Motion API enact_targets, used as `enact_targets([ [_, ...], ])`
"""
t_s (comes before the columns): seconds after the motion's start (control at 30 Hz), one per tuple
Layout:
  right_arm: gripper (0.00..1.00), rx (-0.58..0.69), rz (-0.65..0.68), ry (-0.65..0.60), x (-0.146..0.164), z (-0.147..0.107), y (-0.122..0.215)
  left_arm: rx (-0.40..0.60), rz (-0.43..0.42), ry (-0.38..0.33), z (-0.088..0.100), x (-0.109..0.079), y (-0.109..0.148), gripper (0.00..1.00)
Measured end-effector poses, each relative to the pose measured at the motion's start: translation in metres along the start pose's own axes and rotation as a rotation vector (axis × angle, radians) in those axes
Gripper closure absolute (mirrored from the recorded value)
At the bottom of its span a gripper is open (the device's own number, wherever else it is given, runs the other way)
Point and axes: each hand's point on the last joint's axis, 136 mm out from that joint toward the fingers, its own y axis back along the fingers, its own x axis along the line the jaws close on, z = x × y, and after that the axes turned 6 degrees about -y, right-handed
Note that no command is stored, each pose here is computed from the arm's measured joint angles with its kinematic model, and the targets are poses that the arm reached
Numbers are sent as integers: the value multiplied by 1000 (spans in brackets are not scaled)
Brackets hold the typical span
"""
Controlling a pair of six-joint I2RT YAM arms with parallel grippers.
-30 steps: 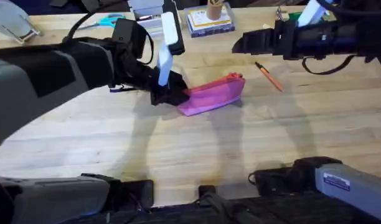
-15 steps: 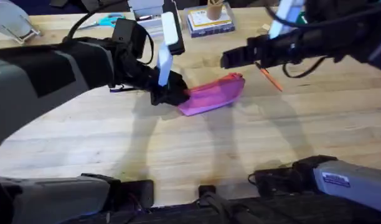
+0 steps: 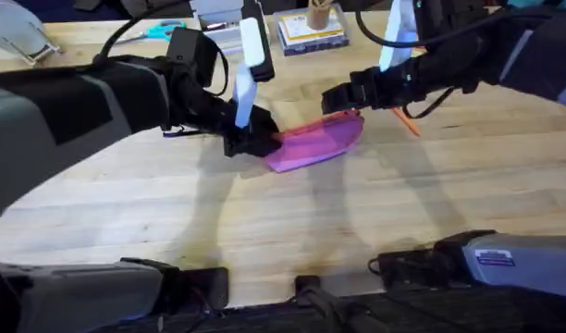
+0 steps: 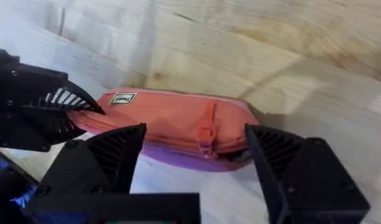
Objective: Unzip the bag, pick up the pens from the table one at a time and place them inside, then zip the bag closed.
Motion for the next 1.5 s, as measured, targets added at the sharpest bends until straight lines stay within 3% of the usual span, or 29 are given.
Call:
enact_targets([
  [0.17, 128, 0, -7, 3, -1, 0, 0, 0, 0, 0, 0, 0, 0, 957],
  [0.3, 330, -1, -20, 3, -4, 0, 0, 0, 0, 0, 0, 0, 0, 957],
  [0.5, 408, 18, -24, -6, -4, -5, 0, 0, -1, 1, 0, 0, 0, 957],
  [0.63, 523, 32, -25, -11, -5, -8, 0, 0, -1, 1, 0, 0, 0, 957],
  [0.97, 953, 42, -27, -14, -5, -11, 0, 0, -2, 2, 0, 0, 0, 957],
  [1.5, 971, 25, -3, -6, 2, -3, 5, 0, -1, 1, 0, 0, 0, 957],
])
